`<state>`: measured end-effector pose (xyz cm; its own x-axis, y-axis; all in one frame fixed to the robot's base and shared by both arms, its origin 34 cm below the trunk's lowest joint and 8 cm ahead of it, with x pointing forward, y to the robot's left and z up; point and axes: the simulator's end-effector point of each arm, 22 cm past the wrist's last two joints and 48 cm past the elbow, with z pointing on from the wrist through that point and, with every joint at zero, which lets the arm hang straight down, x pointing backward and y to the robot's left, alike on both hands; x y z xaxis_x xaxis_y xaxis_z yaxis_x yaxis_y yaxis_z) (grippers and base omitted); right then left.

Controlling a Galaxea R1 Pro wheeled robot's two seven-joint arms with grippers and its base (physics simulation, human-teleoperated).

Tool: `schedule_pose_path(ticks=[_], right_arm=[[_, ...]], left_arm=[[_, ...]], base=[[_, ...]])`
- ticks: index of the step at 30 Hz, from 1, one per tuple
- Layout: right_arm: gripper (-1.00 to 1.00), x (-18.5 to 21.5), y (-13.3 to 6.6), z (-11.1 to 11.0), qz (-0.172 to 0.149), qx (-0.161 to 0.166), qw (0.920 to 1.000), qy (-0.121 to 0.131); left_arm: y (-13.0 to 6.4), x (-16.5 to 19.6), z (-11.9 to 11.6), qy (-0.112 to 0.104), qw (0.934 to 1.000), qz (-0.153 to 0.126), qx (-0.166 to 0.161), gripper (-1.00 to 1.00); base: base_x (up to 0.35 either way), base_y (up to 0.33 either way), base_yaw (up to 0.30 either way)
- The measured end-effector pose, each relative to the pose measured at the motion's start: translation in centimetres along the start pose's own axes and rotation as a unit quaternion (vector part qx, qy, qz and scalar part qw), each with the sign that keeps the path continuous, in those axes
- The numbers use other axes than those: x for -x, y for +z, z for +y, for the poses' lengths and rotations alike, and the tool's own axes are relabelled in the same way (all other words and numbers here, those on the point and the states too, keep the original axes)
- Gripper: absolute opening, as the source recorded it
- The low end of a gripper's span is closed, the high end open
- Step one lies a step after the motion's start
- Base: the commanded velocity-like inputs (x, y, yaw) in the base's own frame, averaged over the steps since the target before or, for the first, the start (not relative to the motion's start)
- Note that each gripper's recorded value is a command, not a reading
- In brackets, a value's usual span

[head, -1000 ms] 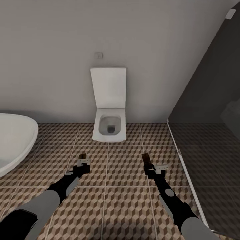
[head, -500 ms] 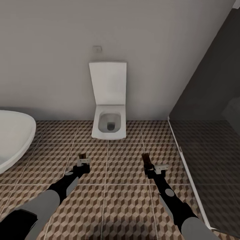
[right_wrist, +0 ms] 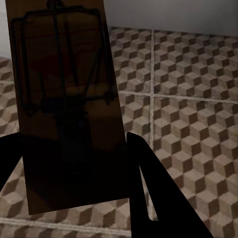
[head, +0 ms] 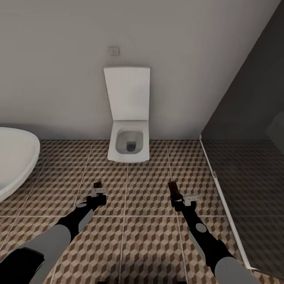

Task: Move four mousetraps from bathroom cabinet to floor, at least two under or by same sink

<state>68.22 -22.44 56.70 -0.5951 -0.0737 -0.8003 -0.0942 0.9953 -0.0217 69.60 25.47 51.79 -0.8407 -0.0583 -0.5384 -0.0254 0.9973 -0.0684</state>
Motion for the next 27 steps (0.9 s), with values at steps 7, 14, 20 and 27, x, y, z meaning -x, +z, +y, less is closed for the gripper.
schedule_pose_path(ticks=[7,14,20,27], right_arm=[[-1.0,-0.9,0.6,-0.1,0.001,0.0,1.0,-0.001],[-1.0,-1.5,1.3,0.0,-0.001,0.0,1.0,-0.001],[-1.0,-2.3,1.9,0.1,0.0,0.0,1.0,0.0],[-1.0,-3.7,2.6,0.2,0.004,0.0,1.0,0.001]], left_arm=[[0.9,-0.5,0.1,0.0,1.0,0.0,0.0,-1.0],[1.8,-1.0,0.1,0.0,1.0,-0.001,0.0,-1.0],[2.6,-1.5,0.2,0.0,1.0,-0.001,0.0,-1.0],[3.8,-2.7,0.3,0.0,1.0,0.004,0.0,-1.0]], base=[[0.0,0.0,0.0],[0.0,0.0,0.0],[0.0,0.0,0.0],[0.0,0.0,0.0]])
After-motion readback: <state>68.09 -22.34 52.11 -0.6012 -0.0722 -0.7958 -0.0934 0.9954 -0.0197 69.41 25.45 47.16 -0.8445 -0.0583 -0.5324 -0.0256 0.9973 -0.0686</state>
